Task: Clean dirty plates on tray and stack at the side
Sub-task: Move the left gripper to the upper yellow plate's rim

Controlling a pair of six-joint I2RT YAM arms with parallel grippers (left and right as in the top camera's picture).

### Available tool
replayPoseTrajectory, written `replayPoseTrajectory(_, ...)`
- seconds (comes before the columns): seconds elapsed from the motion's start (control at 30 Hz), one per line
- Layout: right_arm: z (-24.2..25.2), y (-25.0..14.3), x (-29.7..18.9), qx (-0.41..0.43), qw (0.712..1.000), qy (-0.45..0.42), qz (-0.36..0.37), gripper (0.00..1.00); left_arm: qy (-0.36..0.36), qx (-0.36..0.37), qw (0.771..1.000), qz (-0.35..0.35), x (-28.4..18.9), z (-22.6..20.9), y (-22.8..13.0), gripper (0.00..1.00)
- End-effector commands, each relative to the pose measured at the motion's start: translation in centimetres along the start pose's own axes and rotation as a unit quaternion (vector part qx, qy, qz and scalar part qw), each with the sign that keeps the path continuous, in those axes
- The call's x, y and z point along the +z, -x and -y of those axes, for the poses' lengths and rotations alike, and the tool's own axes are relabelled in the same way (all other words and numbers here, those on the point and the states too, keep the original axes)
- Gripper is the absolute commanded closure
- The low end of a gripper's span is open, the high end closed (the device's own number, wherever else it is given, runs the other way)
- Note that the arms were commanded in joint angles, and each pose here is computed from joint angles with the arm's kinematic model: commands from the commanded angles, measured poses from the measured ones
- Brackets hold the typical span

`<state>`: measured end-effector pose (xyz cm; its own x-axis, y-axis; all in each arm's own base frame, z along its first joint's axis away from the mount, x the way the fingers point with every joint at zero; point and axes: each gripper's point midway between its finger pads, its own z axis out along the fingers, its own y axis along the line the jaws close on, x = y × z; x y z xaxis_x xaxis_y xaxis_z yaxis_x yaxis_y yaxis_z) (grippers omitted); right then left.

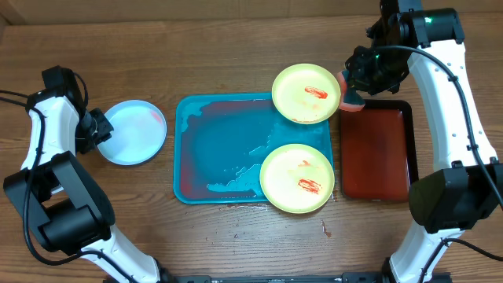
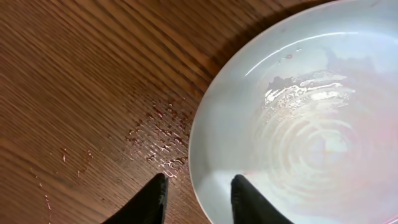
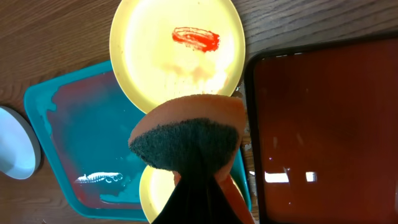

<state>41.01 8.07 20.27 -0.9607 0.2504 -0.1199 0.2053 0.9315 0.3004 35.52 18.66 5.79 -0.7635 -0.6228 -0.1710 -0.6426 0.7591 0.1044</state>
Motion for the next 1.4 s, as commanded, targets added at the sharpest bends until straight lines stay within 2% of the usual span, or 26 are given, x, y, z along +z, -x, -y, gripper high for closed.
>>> replayPoseTrajectory(0.0, -0.3, 0.3, -1.4, -0.006, 1.0, 0.004, 0.022, 0.96, -0.002, -0.003, 1.0, 0.0, 0.1, 0.1, 0.3, 0.65)
replayPoseTrajectory(0.07, -0.3, 0.3, -1.5, -0.006, 1.0, 0.004, 0.022, 0.96, -0.013, 0.004, 1.0, -0.001, -0.1, 0.9, 0.2, 0.65)
replayPoseTrajectory(0.2, -0.3, 0.3, -1.5, -0.006, 1.0, 0.004, 0.022, 0.96, -0.08, 0.039, 0.996, -0.001, -1.5, 4.8, 0.2, 0.62)
replayPoseTrajectory(0.27, -0.3, 0.3, -1.4, -0.006, 1.0, 0.004, 0.022, 0.96, -0.155, 0.093, 0.983, 0.003, -3.7, 9.8, -0.3, 0.57)
replayPoseTrajectory(0.33, -0.3, 0.3, -1.5, -0.006, 1.0, 0.004, 0.022, 0.96, -0.189, 0.126, 0.974, 0.008, -5.3, 13.2, -1.1, 0.55)
replayPoseTrajectory(0.5, -0.3, 0.3, -1.5, -0.006, 1.0, 0.004, 0.022, 0.96, -0.228, 0.231, 0.945, 0.043, -9.3, 22.4, -4.8, 0.45)
replayPoseTrajectory(0.73, -0.3, 0.3, -1.4, -0.006, 1.0, 0.004, 0.022, 0.96, -0.278, 0.247, 0.926, 0.071, -12.4, 31.9, -10.6, 0.39)
replayPoseTrajectory(0.93, -0.3, 0.3, -1.4, -0.006, 1.0, 0.005, 0.022, 0.96, -0.296, 0.261, 0.917, 0.054, -11.0, 36.5, -15.0, 0.38)
replayPoseTrajectory(1.07, -0.3, 0.3, -1.4, -0.006, 1.0, 0.005, 0.021, 0.96, -0.327, 0.284, 0.901, 0.024, -9.3, 40.1, -18.0, 0.4)
replayPoseTrajectory(1.37, -0.1, 0.0, -1.4, -0.004, 1.0, 0.002, 0.015, 0.96, -0.337, 0.305, 0.89, 0.029, -9.7, 42.5, -19.5, 0.42)
